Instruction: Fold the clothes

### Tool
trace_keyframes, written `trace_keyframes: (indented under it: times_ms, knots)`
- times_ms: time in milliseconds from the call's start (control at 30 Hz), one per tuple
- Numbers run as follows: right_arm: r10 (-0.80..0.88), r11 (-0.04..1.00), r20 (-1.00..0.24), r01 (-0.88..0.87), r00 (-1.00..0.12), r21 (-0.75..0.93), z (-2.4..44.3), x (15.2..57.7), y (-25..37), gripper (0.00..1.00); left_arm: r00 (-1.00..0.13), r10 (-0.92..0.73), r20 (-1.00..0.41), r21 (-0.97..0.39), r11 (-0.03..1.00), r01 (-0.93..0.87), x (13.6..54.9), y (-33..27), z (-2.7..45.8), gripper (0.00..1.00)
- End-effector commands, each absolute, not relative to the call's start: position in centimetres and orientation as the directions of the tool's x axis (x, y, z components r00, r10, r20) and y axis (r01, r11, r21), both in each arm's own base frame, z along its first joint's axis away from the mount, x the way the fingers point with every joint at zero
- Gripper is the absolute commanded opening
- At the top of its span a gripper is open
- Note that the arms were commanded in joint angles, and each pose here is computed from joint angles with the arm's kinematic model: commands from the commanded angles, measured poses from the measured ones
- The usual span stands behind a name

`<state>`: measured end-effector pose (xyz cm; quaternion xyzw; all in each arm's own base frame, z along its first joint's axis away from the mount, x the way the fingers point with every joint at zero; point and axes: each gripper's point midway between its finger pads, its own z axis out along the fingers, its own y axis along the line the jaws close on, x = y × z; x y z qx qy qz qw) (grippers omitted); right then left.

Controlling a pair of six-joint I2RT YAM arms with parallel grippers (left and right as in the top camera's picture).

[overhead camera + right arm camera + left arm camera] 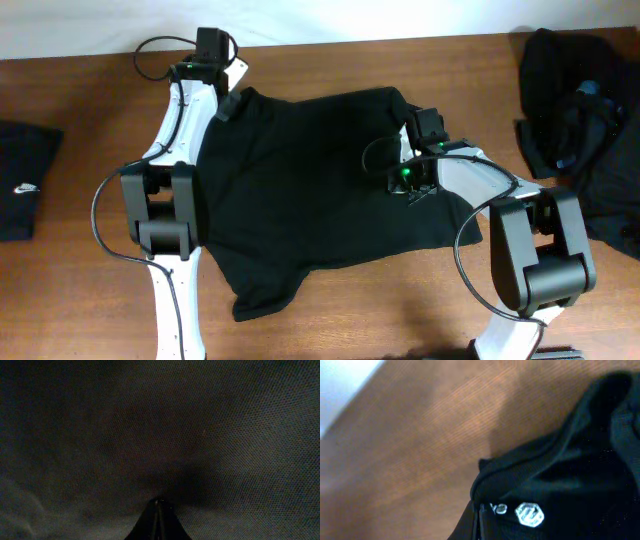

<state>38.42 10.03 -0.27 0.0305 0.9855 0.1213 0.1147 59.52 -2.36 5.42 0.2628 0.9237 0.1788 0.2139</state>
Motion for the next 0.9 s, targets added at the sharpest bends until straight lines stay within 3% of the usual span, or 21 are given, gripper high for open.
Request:
trace_keyframes:
  times_ms: [0, 100, 233, 333, 467, 667, 867]
  knots:
    - [0.089, 0.986, -0.091, 0.075, -0.992, 0.149, -4.9, 35.3, 8.4, 0.05, -0.753, 0.575, -0.321, 0.473, 0.786, 0.398, 60.6, -2.5, 5.8, 0.02]
    - [0.089, 0.986, -0.094, 0.075, -0.992, 0.148, -4.9, 35.4, 8.4, 0.05, -0.736, 0.573, -0.360, 0.487, 0.789, 0.375, 61.5, -2.7, 6.4, 0.02]
    - [0.089, 0.986, -0.094, 0.074, -0.992, 0.148, -4.9, 35.4, 8.4, 0.05, -0.713, 0.569, -0.409, 0.500, 0.794, 0.347, 62.7, -2.8, 7.2, 0.13]
    - [0.089, 0.986, -0.094, 0.074, -0.992, 0.148, -4.9, 35.4, 8.4, 0.05, -0.692, 0.566, -0.448, 0.512, 0.797, 0.320, 63.6, -2.9, 7.9, 0.45]
    - [0.089, 0.986, -0.094, 0.074, -0.992, 0.148, -4.9, 35.4, 8.4, 0.05, -0.677, 0.531, -0.510, 0.504, 0.822, 0.265, 64.6, -3.0, 8.8, 0.64]
    - [0.089, 0.986, -0.095, 0.074, -0.991, 0.149, -4.9, 35.4, 8.4, 0.05, -0.774, 0.388, -0.501, 0.397, 0.897, 0.192, 62.4, -3.2, 10.6, 0.62]
    - [0.089, 0.986, -0.098, 0.074, -0.991, 0.150, -4.9, 35.5, 8.5, 0.05, -0.897, 0.264, -0.355, 0.191, 0.959, 0.207, 55.9, -6.0, 12.3, 0.43]
